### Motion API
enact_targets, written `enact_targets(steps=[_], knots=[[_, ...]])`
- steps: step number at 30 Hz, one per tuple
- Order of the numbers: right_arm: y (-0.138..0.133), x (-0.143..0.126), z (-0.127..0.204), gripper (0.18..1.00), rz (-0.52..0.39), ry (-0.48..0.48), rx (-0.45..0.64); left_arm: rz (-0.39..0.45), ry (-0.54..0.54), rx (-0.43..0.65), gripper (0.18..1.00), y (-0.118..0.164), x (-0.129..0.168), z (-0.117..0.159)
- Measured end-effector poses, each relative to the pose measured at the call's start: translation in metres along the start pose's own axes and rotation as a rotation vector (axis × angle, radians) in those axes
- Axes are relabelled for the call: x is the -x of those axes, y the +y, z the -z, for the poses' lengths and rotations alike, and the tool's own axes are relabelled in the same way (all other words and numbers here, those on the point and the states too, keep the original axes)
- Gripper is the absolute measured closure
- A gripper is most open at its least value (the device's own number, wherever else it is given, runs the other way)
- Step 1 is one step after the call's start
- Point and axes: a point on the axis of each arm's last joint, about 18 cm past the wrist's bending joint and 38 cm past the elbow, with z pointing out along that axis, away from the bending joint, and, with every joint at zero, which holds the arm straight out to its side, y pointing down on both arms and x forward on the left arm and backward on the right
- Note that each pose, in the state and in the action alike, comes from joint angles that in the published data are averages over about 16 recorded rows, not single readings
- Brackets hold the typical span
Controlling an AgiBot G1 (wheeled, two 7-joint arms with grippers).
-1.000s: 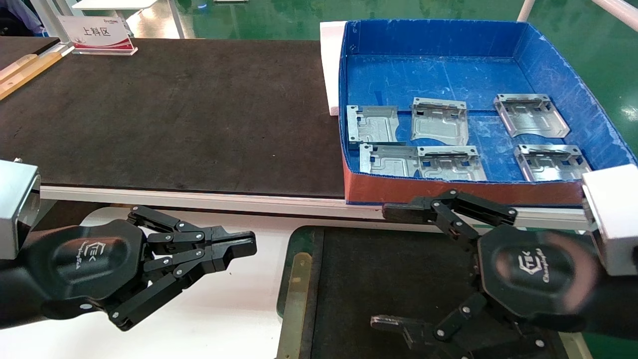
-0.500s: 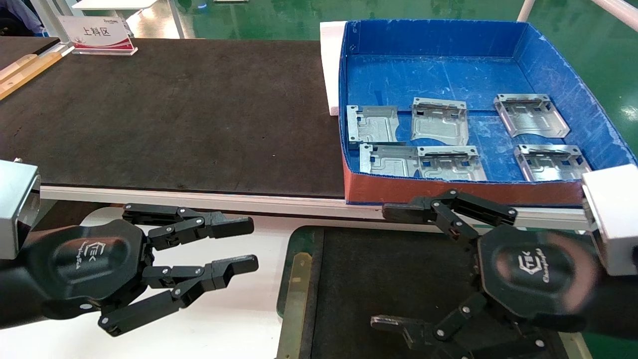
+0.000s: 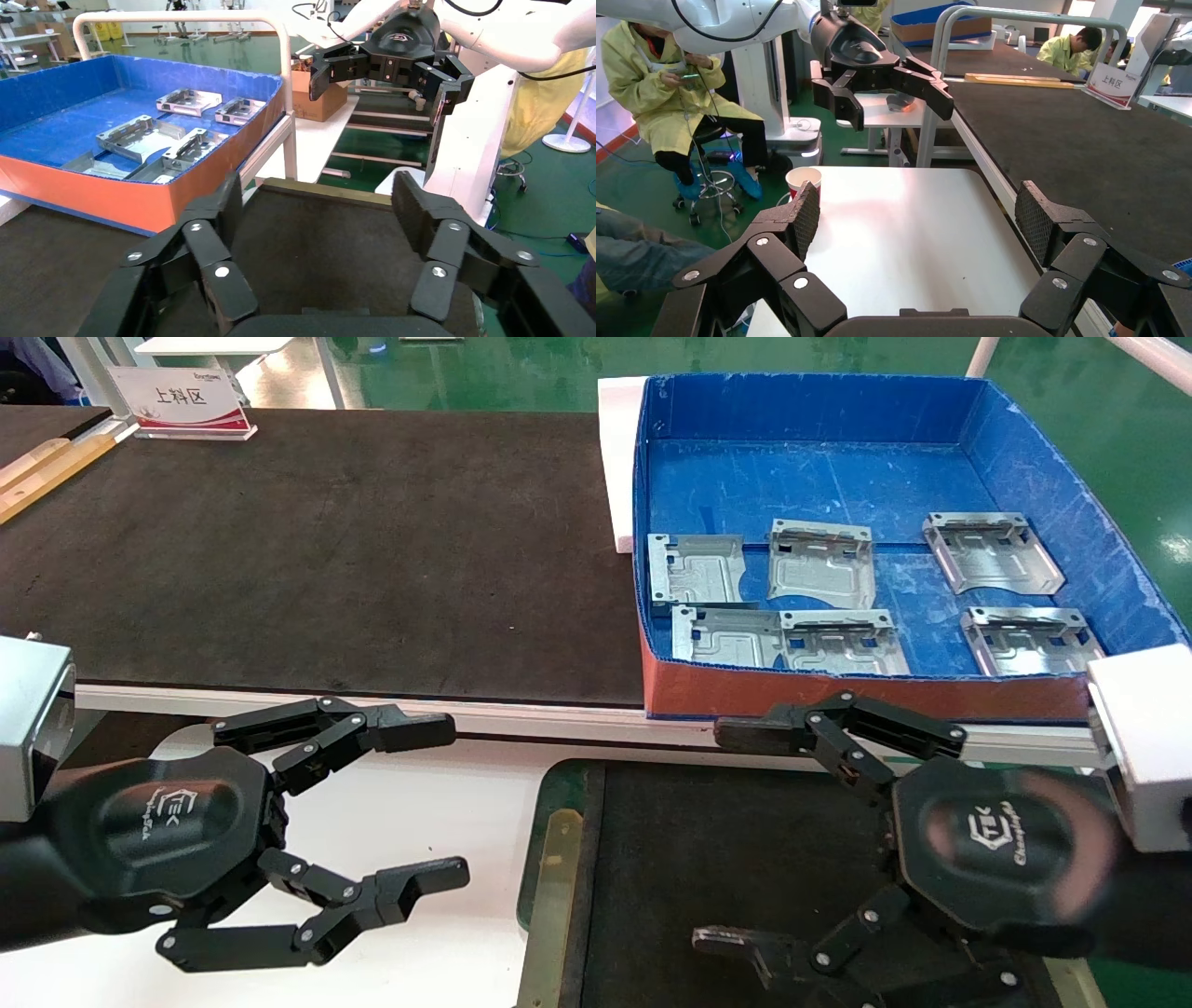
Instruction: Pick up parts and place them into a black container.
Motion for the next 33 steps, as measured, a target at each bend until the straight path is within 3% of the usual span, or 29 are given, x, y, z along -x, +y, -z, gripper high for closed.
enact_targets(steps=[6,18,25,33], knots=[[0.0,0.0,0.0,0.178,0.0,0.0,0.0,0.0,0.0,0.0,0.363,0.0,0.0,0.0],[0.001,-0.003,0.0,0.178,0.002,0.011,-0.001,0.0,0.0,0.0,0.216,0.0,0.0,0.0],[0.002,-0.019,0.003,0.178,0.008,0.06,-0.003,0.0,0.0,0.0,0.189,0.0,0.0,0.0],[0.005,-0.057,0.011,0.178,0.029,0.173,0.009,0.0,0.0,0.0,0.184,0.0,0.0,0.0]])
